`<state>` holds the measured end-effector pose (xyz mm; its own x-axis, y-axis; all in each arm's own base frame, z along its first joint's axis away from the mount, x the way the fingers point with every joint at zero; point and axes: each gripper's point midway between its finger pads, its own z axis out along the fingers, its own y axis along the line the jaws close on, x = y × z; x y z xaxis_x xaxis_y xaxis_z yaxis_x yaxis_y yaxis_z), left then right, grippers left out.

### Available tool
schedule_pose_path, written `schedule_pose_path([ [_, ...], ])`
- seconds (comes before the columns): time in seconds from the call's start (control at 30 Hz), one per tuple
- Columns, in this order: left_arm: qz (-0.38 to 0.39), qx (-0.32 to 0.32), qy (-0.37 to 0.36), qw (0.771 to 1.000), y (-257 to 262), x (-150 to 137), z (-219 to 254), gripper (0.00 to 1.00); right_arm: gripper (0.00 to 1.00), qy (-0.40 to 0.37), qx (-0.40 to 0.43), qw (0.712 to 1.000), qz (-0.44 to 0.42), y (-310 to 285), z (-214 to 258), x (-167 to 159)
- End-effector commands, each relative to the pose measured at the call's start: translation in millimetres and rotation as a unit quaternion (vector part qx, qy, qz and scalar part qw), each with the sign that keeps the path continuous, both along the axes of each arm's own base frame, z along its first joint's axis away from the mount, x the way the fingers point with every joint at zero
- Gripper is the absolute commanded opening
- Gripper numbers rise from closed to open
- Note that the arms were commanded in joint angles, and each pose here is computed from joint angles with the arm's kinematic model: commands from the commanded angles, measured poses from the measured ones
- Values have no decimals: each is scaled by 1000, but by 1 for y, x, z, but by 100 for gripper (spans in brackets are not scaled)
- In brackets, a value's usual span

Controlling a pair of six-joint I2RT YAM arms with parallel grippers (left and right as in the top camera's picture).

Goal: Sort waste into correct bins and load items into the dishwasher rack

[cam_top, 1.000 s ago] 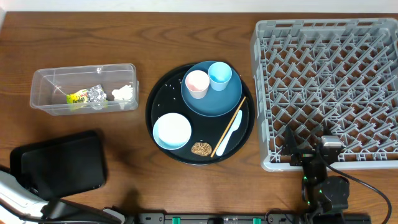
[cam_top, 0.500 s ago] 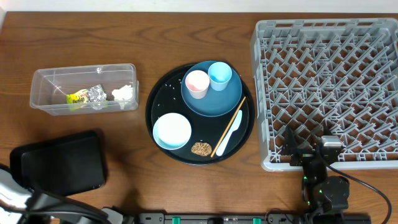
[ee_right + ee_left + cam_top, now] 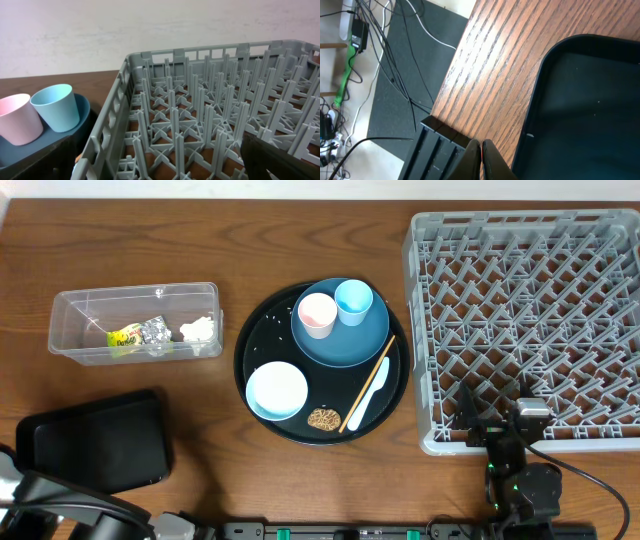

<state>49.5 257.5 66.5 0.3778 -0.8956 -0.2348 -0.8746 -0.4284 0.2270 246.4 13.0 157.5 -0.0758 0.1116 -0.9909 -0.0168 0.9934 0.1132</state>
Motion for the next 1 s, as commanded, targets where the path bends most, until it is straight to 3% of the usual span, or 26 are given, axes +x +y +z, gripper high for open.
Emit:
schedule_pose_path([
  [0.0, 12, -5, 18, 1000, -1, -7, -8, 6, 99, 1, -7, 1000, -6, -3, -1, 0],
  [0.97, 27, 18, 5, 999, 4, -7, -33, 6, 99, 1, -7, 1000, -6, -3, -1, 0],
])
